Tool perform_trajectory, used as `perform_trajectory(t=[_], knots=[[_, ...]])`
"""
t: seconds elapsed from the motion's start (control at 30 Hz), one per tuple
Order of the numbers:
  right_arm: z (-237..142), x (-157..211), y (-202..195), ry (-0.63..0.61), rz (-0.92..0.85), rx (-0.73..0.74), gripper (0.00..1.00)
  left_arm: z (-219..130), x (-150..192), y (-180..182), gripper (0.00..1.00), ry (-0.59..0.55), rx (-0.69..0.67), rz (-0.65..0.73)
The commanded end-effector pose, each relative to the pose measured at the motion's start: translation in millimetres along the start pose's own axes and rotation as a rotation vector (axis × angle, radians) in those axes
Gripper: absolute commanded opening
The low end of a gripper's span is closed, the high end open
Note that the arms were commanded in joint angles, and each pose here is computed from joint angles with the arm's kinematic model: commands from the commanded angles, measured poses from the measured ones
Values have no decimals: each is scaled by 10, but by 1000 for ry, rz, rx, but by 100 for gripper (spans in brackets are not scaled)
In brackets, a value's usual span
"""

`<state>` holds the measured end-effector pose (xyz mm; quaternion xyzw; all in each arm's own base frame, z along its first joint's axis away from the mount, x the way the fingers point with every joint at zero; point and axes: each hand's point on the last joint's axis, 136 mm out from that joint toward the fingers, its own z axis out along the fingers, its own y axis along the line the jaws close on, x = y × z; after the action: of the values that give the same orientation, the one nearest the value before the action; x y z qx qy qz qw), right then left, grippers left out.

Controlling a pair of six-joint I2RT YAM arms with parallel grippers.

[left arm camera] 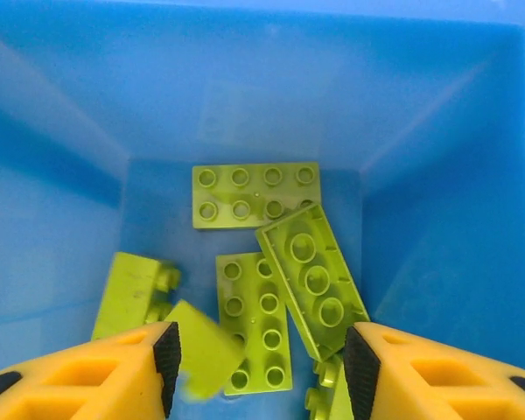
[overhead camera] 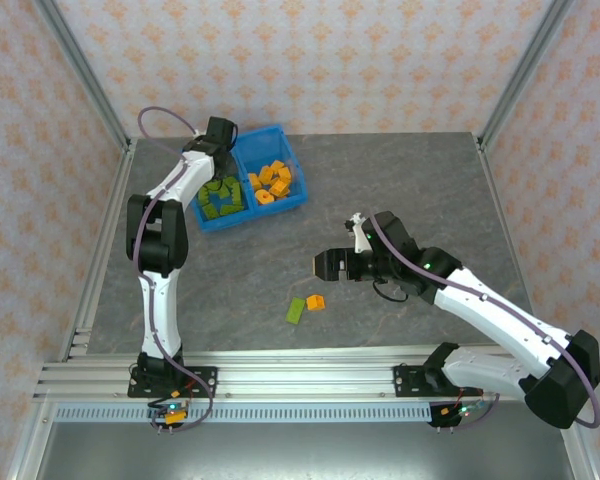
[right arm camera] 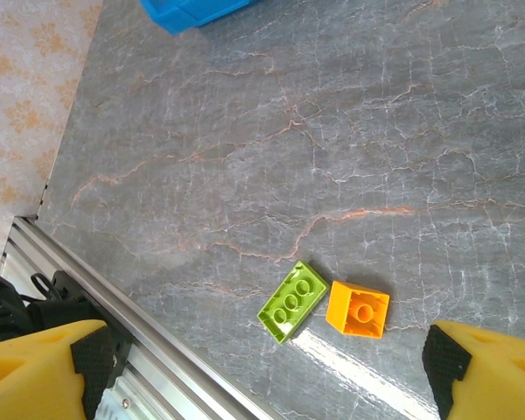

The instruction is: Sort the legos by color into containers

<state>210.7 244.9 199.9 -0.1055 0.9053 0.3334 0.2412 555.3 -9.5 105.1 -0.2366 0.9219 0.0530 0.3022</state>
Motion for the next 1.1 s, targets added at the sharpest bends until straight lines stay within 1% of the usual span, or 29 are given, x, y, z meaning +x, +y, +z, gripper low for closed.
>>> perform_trajectory(t=[0.0, 0.07, 0.13, 0.17, 0.23, 0.3, 0.37, 0.43, 0.5, 0.63, 0.7, 0.8, 0.87, 0.9, 1.03, 1.07], knots=[[-12, -15, -26, -20, 4, 22, 93, -352, -123, -14, 56, -14, 67, -38], [25, -37, -36, -24, 4, 27, 93, -551, -117, -19, 55, -26, 119, -71], [75, -72, -49, -30, 5, 36, 93, -796, -42, -71, 55, -35, 211, -104], [99, -84, -46, -30, 6, 35, 93, -983, -26, -85, 55, -51, 256, -104], [167, -113, -51, -32, 7, 37, 93, -1305, 127, -137, 55, -64, 319, -80], [213, -151, -59, -40, 8, 43, 93, -1626, 337, -213, 55, -74, 365, 5], [243, -201, -88, -61, 8, 60, 93, -1919, 635, -316, 55, -88, 411, 108], [240, -270, -127, -96, 5, 86, 93, -2169, 1021, -403, 55, -101, 457, 213], [225, -319, -179, -124, 4, 115, 94, -2334, 1426, -477, 55, -97, 514, 292], [162, -371, -245, -152, -4, 153, 94, -2450, 2189, -454, 52, -68, 535, 417], [109, -347, -248, -132, -32, 161, 95, -2480, 2595, -470, 52, -40, 540, 494], [53, -199, -235, -66, -64, 147, 95, -2504, 3069, -543, 52, -9, 550, 590], [18, -54, -216, -5, -63, 126, 95, -2445, 3283, -561, 53, 0, 535, 644], [-18, 21, -212, 23, -58, 120, 94, -2385, 3380, -563, 53, 23, 522, 630], [-205, 195, -176, 44, -40, 81, 94, -2174, 3637, -567, 53, 96, 494, 654], [-257, 225, -170, 46, -40, 74, 94, -2142, 3683, -581, 58, 111, 494, 660]])
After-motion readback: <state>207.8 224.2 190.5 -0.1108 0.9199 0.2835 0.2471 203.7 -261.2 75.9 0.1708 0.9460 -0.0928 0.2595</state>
